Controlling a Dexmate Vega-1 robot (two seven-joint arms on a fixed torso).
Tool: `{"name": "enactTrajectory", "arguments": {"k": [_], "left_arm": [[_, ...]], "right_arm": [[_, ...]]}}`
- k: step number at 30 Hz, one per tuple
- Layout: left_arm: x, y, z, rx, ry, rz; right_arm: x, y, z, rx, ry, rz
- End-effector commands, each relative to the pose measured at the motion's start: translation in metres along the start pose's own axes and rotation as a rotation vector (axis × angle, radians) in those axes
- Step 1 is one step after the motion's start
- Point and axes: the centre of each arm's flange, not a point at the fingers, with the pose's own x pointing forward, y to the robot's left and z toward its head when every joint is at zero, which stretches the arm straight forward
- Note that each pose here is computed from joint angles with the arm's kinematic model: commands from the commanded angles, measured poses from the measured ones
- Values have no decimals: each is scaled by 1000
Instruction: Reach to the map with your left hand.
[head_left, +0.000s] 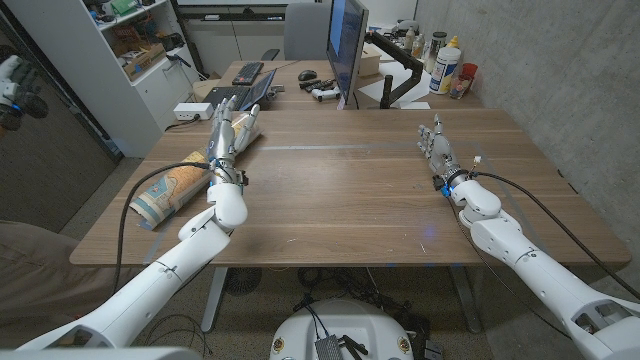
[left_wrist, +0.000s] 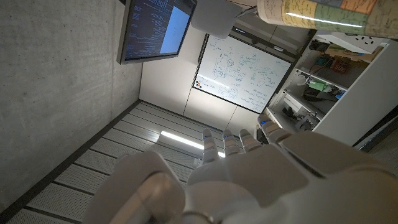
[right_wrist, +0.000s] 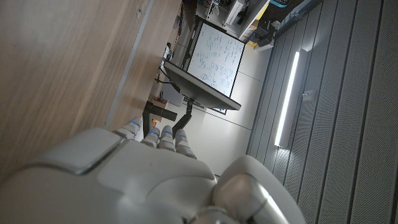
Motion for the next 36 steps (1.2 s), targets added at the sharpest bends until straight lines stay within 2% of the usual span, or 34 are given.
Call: {"name": "enactTrajectory", "arguments": {"k": [1, 4, 6, 18, 26, 33, 36], "left_arm": [[2, 6, 0, 148, -10, 54], [3, 6, -1, 233, -45, 103], [4, 6, -1, 272, -49, 109], [14, 8, -7, 323, 42, 69], [22, 16, -15, 324, 112, 67], [29, 18, -23, 322, 135, 38], [30, 18, -27, 318, 127, 28]], "right_arm": [[0, 1, 1, -6, -6, -8], [0, 0, 1, -7, -8, -9], [0, 0, 2, -10, -8, -10], [-2, 0, 1, -16, 1, -14], [-1, 1, -1, -22, 14, -13], [2, 2, -1, -25, 22, -11], [4, 3, 0, -25, 24, -10]]}}
